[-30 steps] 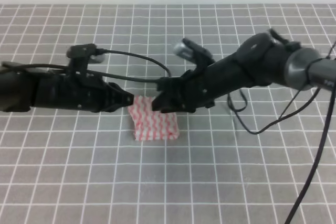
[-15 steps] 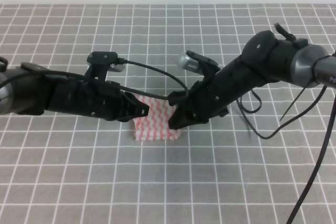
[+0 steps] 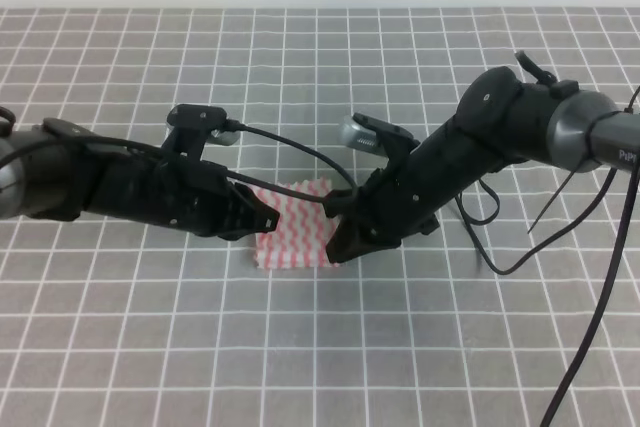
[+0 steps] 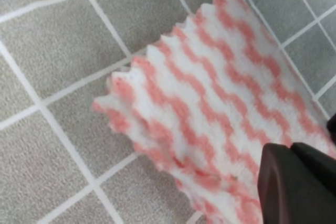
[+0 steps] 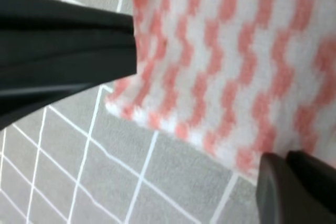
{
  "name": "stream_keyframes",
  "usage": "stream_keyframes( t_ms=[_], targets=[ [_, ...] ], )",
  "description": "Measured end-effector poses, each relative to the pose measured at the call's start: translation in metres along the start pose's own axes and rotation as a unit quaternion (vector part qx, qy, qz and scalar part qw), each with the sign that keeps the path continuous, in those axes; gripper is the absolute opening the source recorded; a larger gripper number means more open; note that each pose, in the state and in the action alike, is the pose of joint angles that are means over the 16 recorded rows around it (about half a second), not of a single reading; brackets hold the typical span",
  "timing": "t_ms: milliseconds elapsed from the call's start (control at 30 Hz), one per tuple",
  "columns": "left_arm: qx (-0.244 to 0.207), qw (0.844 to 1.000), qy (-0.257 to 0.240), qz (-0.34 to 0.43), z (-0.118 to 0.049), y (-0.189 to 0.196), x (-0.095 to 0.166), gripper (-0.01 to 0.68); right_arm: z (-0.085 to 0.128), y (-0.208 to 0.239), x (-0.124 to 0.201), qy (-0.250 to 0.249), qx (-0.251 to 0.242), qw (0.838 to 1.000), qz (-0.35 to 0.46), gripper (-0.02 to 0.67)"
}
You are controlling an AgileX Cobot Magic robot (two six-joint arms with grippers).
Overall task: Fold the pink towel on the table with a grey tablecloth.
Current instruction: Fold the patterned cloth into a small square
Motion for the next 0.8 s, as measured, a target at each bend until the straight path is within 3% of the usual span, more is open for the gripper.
stream_keyframes(
  t_ms=[800],
  targets=[
    [0.003,0.999,-0.002,0.033,-0.003,0.003,0.008,-0.001,0.011,0.014,-0.011,0.005,-0.003,0.999,-0.045,-0.015]
  ],
)
Point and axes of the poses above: a point on each arm's last joint axis where the gripper is mounted, y pointing back along that axis away from the gripper, z along the wrist's bending axis when the last joint is at zero, x = y × z, the point moved 4 cm from there along -y, pointing out along that axis toward the gripper, and after that the axes turned 4 degrees about y, right-handed, at the moved point
